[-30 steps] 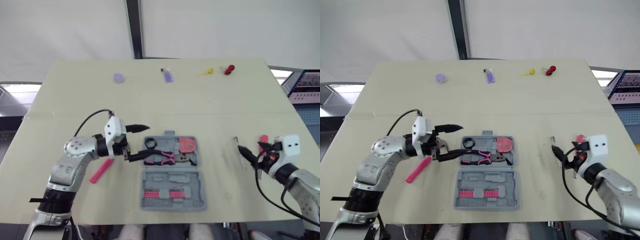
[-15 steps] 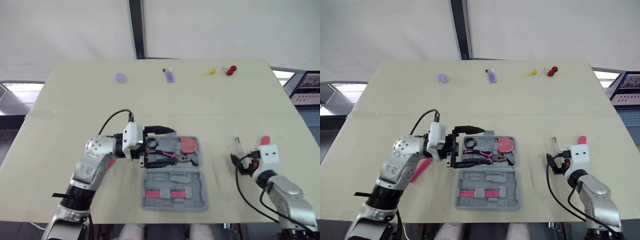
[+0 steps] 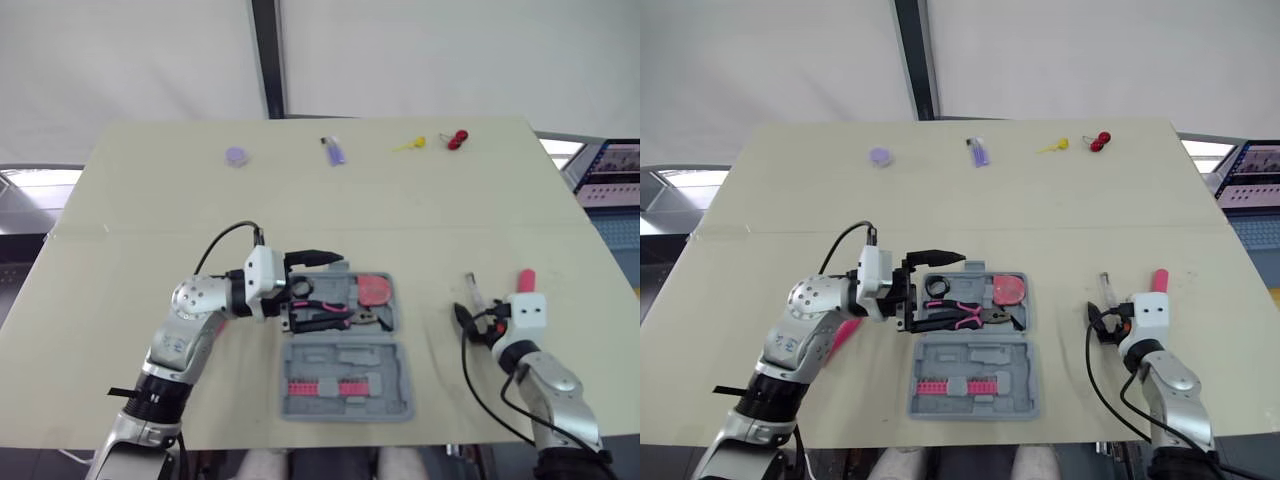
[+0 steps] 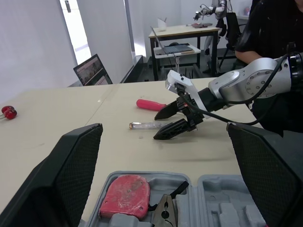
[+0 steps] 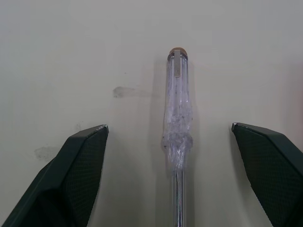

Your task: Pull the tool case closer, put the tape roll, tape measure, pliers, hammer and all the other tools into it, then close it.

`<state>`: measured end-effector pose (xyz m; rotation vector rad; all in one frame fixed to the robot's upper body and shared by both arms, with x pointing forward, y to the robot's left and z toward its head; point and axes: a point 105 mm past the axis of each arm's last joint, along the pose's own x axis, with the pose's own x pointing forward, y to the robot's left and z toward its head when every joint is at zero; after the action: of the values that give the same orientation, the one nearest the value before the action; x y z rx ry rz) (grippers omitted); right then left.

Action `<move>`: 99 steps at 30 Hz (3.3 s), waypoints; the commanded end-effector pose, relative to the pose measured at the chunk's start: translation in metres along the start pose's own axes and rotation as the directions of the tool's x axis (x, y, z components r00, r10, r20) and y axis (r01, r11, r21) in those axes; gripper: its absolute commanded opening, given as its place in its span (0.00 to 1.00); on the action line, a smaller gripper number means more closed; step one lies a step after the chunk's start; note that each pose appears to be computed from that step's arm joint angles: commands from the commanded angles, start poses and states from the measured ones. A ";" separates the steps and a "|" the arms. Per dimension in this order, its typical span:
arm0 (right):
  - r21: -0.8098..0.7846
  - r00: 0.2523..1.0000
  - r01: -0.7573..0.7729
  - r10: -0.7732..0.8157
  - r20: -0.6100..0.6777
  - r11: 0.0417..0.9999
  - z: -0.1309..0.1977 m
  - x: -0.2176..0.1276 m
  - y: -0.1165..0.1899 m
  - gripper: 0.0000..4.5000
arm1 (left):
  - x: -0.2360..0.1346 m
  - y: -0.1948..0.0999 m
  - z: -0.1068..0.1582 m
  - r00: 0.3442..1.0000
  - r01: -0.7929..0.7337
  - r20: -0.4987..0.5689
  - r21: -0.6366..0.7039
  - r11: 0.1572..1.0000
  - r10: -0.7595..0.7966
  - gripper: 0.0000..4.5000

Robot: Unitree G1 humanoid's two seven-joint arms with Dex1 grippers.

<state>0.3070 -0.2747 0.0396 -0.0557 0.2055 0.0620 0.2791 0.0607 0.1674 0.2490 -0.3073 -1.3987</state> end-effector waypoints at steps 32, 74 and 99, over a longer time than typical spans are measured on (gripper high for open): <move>-0.295 0.845 -0.522 0.532 -0.052 0.801 0.086 -0.021 0.052 0.01 | -0.021 -0.004 -0.002 0.997 -0.012 -0.077 0.072 0.997 0.018 1.00; -0.412 0.397 -0.899 0.663 -0.635 0.144 0.066 -0.054 0.232 0.01 | -0.123 -0.108 -0.035 0.897 -0.352 -0.282 0.005 0.936 0.339 1.00; -0.417 0.381 -0.902 0.663 -0.645 0.113 0.057 -0.048 0.241 0.01 | -0.128 -0.105 -0.041 0.871 -0.389 -0.319 0.014 0.921 0.373 1.00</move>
<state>0.2584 -0.0388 0.0884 -0.8049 0.5476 1.2953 0.1772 0.1681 0.0811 0.3275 -0.0384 -0.9595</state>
